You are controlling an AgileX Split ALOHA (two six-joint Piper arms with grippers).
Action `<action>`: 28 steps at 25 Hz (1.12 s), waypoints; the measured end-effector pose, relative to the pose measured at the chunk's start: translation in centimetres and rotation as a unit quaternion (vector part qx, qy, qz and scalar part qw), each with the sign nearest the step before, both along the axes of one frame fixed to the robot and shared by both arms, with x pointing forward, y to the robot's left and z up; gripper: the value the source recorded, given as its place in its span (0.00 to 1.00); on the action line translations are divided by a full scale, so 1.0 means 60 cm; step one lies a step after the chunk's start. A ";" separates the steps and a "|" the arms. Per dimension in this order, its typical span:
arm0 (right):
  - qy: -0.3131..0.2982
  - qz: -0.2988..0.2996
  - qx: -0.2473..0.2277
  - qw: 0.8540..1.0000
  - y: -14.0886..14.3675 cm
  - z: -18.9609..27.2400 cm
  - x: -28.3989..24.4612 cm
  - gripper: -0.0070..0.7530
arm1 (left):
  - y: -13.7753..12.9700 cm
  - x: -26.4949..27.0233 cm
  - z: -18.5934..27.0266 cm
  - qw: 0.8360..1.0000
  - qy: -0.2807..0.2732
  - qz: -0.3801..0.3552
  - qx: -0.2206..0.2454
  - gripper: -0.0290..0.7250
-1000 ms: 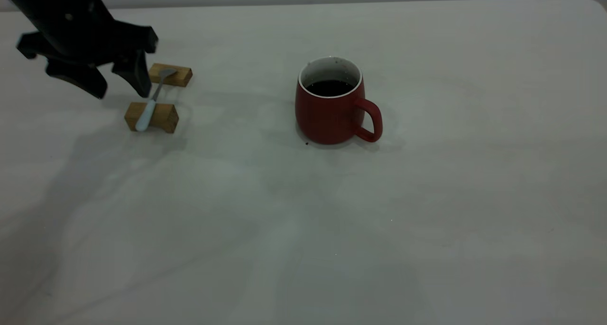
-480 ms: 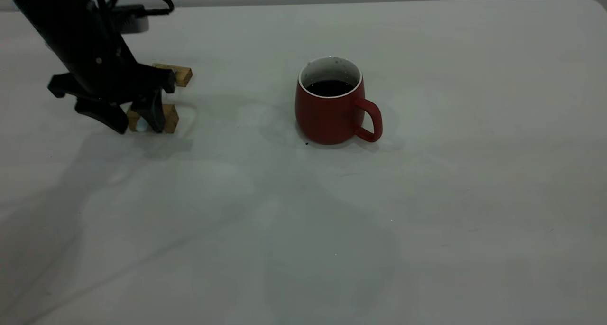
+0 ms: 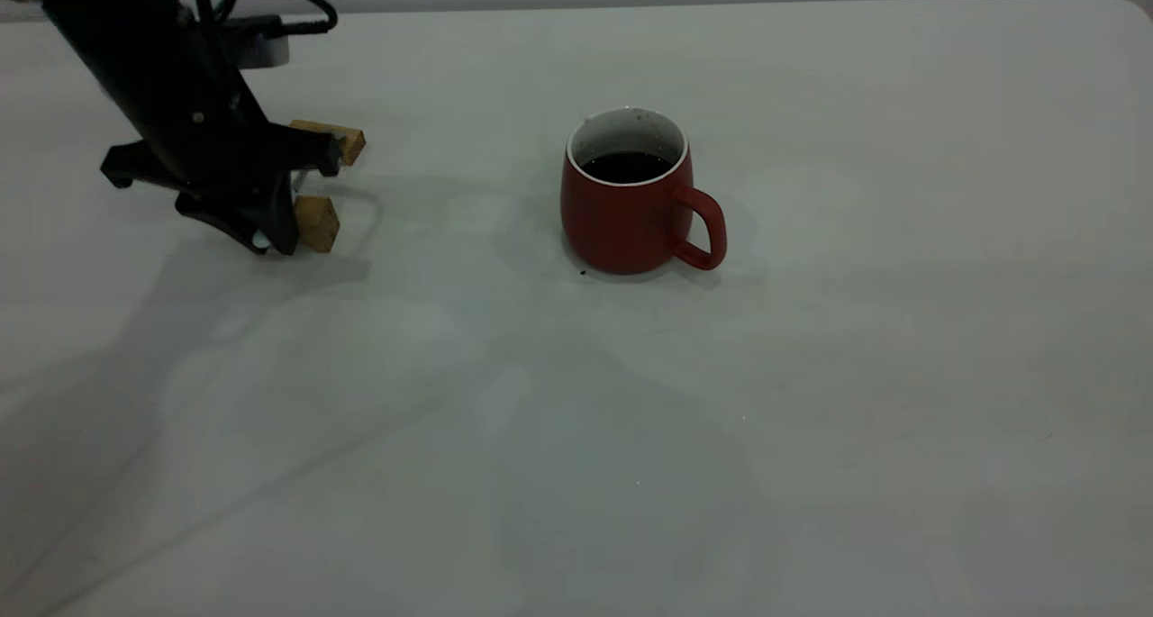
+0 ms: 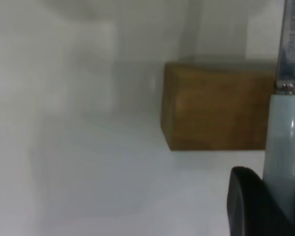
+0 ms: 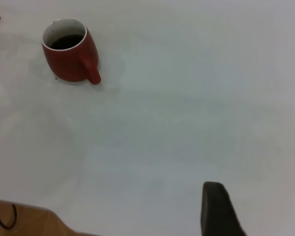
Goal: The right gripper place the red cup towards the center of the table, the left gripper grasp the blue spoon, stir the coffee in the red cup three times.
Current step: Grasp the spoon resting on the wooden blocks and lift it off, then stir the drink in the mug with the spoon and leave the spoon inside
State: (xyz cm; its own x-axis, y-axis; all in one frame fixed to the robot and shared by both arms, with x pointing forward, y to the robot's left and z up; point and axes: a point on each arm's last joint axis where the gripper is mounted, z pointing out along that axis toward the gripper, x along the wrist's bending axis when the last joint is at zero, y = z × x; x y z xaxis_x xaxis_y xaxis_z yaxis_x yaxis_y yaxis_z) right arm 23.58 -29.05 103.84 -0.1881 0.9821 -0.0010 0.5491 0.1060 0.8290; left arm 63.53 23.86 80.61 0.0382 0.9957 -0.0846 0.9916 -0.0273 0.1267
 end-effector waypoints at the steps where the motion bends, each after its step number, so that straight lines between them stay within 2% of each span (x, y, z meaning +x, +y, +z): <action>1: 0.000 0.000 0.000 1.000 0.000 0.000 0.000 0.59 | -0.002 0.004 0.016 1.000 0.009 0.005 -0.005 0.26; 3: 0.000 0.000 0.000 1.000 0.000 0.000 0.000 0.59 | -0.012 0.019 0.070 0.998 0.014 0.044 -0.035 0.26; 5: 0.000 0.000 0.000 1.000 0.000 0.000 0.000 0.59 | -0.027 0.026 0.124 0.991 0.036 0.099 -0.086 0.26; 7: 0.000 0.000 0.000 1.000 0.000 0.000 0.000 0.59 | -0.049 0.026 0.173 0.968 0.077 0.173 -0.163 0.26; 8: 0.000 0.000 0.000 1.000 0.000 0.000 0.000 0.59 | -0.060 0.023 0.189 0.950 0.113 0.213 -0.197 0.26; 11: 0.000 0.000 0.000 1.000 0.000 0.000 0.000 0.59 | -0.096 0.017 0.224 0.861 0.233 0.330 -0.309 0.26; 13: 0.000 0.000 0.000 1.000 0.000 0.000 0.000 0.59 | -0.117 0.016 0.248 0.784 0.312 0.384 -0.375 0.26; 14: 0.000 0.000 0.000 1.000 0.000 0.000 0.000 0.59 | -0.124 0.017 0.260 0.748 0.342 0.400 -0.404 0.26; 16: 0.000 0.000 0.000 1.000 0.000 0.000 0.000 0.59 | -0.138 0.018 0.277 0.690 0.392 0.423 -0.436 0.26; 18: 0.000 0.000 0.000 1.000 0.000 0.000 0.000 0.59 | -0.151 0.018 0.285 0.649 0.425 0.445 -0.448 0.26; 20: 0.000 0.000 0.000 1.000 0.000 0.000 0.000 0.59 | -0.162 0.018 0.278 0.613 0.457 0.476 -0.434 0.26; 23: 0.000 0.000 0.000 1.000 0.000 0.000 0.000 0.59 | -0.182 0.021 0.251 0.579 0.481 0.508 -0.418 0.26; 25: 0.000 0.000 0.000 1.000 0.000 0.000 0.000 0.59 | -0.192 0.025 0.230 0.568 0.484 0.520 -0.416 0.26; 28: 0.000 0.000 0.000 1.000 0.000 0.000 0.000 0.59 | -0.202 0.031 0.193 0.561 0.479 0.533 -0.414 0.26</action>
State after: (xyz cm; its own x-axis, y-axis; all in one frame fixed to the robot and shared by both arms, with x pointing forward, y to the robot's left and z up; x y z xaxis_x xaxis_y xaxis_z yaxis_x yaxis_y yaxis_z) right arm 23.58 -29.04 103.84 -0.1885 0.9821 -0.0004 0.5491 0.1057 0.8291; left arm 65.40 11.74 92.18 -0.9999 0.0126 -0.0086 0.0122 0.3215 -0.9468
